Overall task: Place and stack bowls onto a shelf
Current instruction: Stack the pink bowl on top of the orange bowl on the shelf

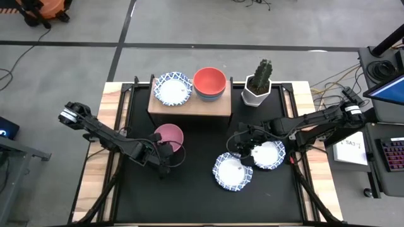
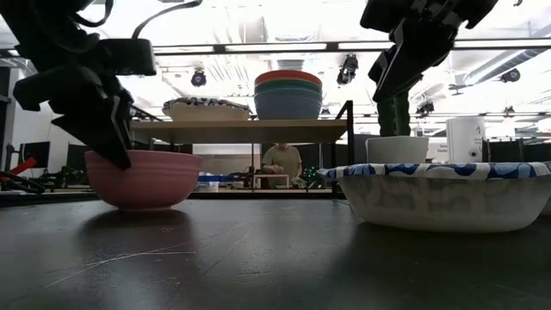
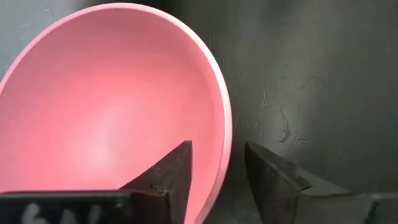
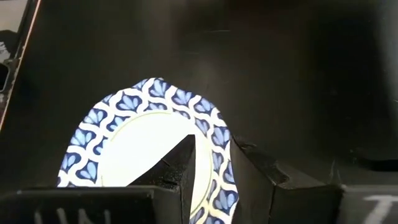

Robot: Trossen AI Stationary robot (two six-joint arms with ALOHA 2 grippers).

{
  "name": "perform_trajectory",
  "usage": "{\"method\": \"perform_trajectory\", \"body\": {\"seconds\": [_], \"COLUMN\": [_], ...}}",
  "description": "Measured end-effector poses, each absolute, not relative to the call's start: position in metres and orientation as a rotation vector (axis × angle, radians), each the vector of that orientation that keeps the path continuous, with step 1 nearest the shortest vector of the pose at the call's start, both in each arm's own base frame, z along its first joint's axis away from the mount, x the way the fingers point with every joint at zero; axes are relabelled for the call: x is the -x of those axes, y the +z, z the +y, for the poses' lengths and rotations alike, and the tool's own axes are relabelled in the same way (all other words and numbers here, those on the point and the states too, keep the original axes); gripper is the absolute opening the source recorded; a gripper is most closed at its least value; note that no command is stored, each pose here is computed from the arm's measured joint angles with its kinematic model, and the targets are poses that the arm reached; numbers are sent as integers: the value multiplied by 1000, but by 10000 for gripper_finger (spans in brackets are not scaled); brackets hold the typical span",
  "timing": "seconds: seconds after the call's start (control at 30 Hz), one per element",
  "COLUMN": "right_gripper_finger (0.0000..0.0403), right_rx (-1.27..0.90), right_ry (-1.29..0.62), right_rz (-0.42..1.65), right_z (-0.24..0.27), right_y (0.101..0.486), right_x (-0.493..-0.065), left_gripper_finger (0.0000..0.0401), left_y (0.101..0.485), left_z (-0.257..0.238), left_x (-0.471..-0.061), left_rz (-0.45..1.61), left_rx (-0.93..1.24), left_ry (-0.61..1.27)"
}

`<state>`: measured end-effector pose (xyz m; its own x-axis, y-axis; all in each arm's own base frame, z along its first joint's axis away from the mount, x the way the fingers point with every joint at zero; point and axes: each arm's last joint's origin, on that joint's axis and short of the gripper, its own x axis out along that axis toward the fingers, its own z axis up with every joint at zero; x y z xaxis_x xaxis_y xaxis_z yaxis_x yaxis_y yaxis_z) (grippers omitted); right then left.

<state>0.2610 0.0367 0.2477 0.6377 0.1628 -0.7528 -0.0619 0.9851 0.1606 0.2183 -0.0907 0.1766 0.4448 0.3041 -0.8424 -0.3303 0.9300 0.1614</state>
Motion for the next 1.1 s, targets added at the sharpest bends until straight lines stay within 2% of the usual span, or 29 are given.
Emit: {"method": "perform_trajectory", "body": {"seconds": [0.33, 0.5, 0.73, 0.97, 1.1], "right_gripper_finger": [82, 88, 93, 83, 79], "right_rx": [-106, -78, -46, 33, 84], "right_ry": [193, 234, 278, 322, 345], "right_rz": [881, 874, 786, 659, 574], "right_z": [57, 66, 70, 65, 61], "right_y": [246, 247, 248, 257, 271], "right_x": [-257, -252, -246, -229, -215], "left_gripper_finger": [8, 3, 1, 1, 1], "left_y": [181, 207, 266, 317, 340], "left_z": [-94, -107, -123, -122, -109], "left_x": [-221, -233, -253, -266, -274], "left_rz": [1054, 993, 836, 689, 631], "left_rx": [69, 47, -72, -312, -396], "left_ry": [347, 255, 111, 70, 113]}}
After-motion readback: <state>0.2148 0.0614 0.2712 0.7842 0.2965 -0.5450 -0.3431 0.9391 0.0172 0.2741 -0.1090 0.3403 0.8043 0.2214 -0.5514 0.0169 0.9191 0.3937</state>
